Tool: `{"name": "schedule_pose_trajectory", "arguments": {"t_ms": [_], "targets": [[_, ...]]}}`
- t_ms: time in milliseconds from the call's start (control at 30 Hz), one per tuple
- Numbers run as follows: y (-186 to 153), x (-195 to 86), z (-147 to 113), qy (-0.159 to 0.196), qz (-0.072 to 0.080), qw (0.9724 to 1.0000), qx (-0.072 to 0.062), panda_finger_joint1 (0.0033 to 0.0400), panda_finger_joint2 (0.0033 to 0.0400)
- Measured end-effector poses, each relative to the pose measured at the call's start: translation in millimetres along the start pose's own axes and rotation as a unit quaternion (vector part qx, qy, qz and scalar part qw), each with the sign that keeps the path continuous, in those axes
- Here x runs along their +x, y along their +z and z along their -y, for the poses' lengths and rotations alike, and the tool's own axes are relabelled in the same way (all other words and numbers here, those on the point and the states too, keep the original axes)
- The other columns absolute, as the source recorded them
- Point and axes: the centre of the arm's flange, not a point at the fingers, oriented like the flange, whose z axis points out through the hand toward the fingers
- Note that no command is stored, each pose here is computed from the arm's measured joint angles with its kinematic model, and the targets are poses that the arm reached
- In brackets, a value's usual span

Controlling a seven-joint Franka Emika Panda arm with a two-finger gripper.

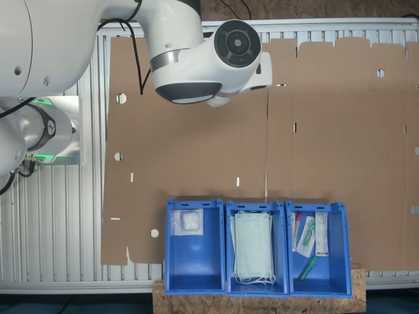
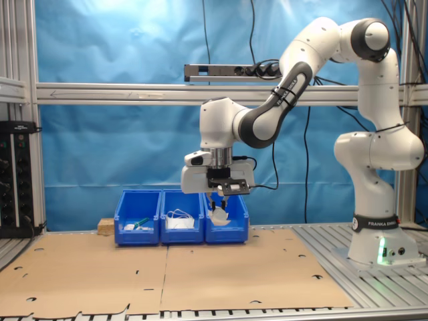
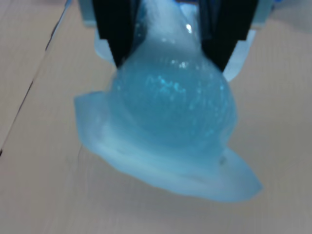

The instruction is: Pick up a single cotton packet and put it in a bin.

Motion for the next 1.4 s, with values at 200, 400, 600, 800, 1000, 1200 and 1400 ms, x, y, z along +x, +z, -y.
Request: {"name": "schedule_pose_trajectory", "arguments": {"t_ms": [200,400,600,800,1000,1200,1400], "targets": [[-14.0,-22.6,-16.2,-0.007,0.019,0.9997,-0.010,0.0075,0.0075],[-24.8,-51.5,-41.5,0.003,0.035,0.9991,-0.022,0.0075,0.0075],[-35.8,-88.2,-77.5,0.027,0.053,0.9974,-0.040,0.0075,0.0075],[-46.8,-129.8,-112.5,0.053,0.074,0.9939,-0.062,0.0075,0.0075],[-52.1,-169.1,-135.0,0.072,0.093,0.9902,-0.076,0.0075,0.0075],[-56.9,-201.7,-146.3,0.076,0.108,0.9873,-0.088,0.0075,0.0075],[-63.1,-229.3,-149.6,0.073,0.109,0.9865,-0.099,0.0075,0.0075]]}}
